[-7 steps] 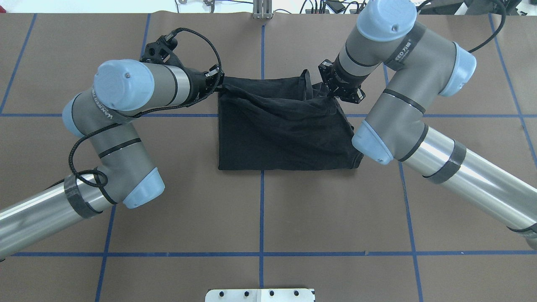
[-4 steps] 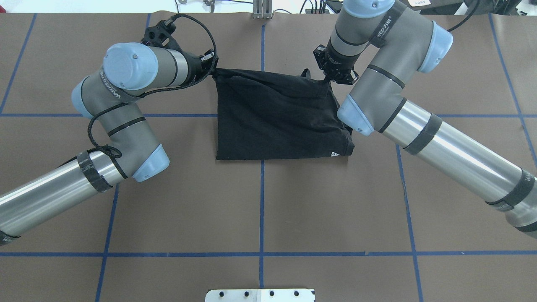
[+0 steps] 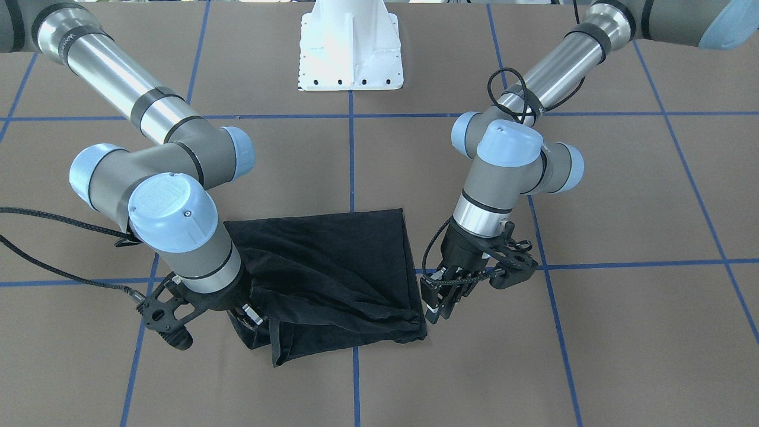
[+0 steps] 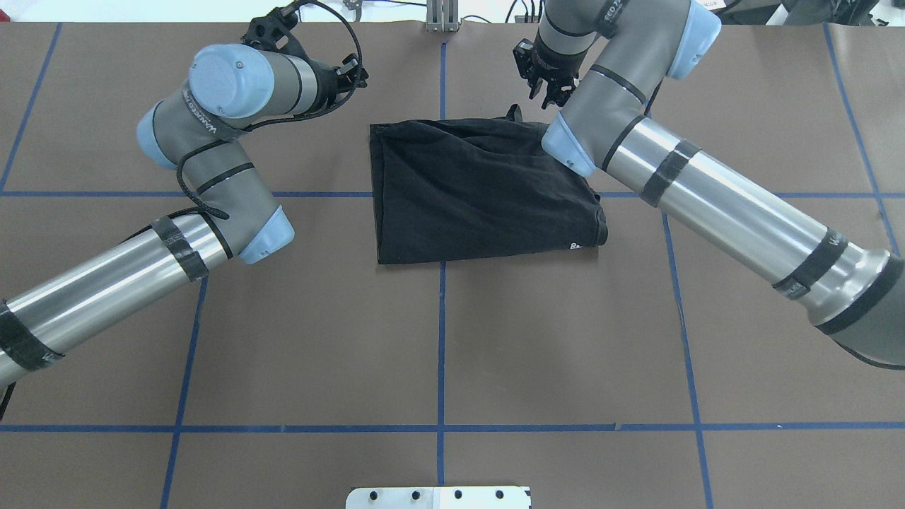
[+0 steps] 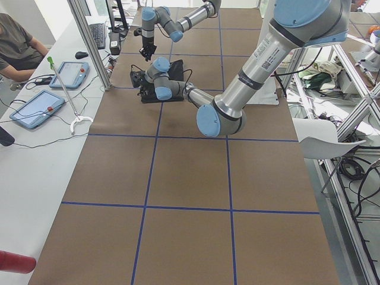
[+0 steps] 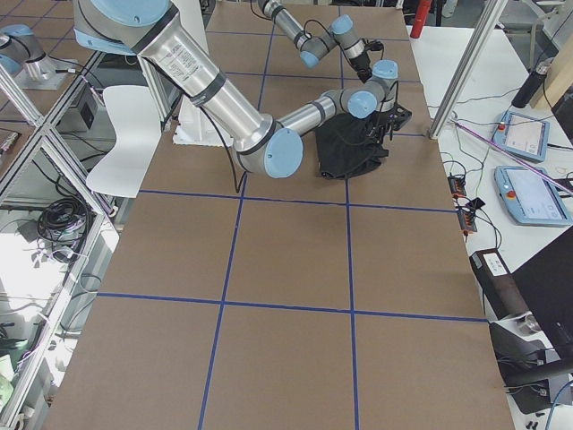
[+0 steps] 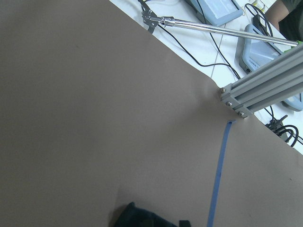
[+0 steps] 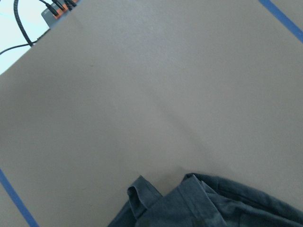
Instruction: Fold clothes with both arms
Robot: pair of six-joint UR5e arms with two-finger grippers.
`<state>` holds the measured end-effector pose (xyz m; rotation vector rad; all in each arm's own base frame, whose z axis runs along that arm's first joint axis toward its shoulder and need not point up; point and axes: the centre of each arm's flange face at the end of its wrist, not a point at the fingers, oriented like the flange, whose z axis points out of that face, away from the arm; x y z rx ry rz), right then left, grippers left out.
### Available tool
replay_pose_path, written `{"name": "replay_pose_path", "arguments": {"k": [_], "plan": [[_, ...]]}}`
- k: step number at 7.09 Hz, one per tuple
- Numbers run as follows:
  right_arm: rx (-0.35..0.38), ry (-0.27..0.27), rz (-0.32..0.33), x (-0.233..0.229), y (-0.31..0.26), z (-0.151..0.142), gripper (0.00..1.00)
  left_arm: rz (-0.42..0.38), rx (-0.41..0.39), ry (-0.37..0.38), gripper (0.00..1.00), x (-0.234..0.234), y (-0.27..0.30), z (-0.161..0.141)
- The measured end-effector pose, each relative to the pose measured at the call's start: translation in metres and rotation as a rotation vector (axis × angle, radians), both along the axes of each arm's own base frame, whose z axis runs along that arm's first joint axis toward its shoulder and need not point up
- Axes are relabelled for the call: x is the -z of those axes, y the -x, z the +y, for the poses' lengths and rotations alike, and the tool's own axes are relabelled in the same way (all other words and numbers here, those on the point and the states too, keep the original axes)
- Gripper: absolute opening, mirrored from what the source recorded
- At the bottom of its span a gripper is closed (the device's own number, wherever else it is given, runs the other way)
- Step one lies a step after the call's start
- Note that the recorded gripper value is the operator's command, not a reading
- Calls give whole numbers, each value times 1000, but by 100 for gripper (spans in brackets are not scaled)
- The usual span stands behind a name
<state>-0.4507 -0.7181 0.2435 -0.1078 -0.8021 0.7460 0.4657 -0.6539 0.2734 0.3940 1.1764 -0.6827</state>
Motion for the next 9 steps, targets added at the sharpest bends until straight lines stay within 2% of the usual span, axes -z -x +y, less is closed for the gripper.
{"name": "replay_pose_path", "arguments": {"k": [2,4,5,7,8,9], "plan": [[39,-37,-2,11,-39,-36,100,-2,1,-25,56,3,11,-7],[69,-55,-14,10,-42,-33,100,24,-60,-43,55,18,25,-6],[76,-72,-24,4,-45,-21,100,20,-101,-73,56,23,35,-4],[103,-128,-51,-37,-80,35,100,-51,-189,-185,56,4,80,7],[144,-182,-39,-64,-109,60,100,-121,-256,-271,56,-21,118,18],[203,-247,0,-104,-151,76,100,-208,-329,-365,57,-52,162,31]]}}
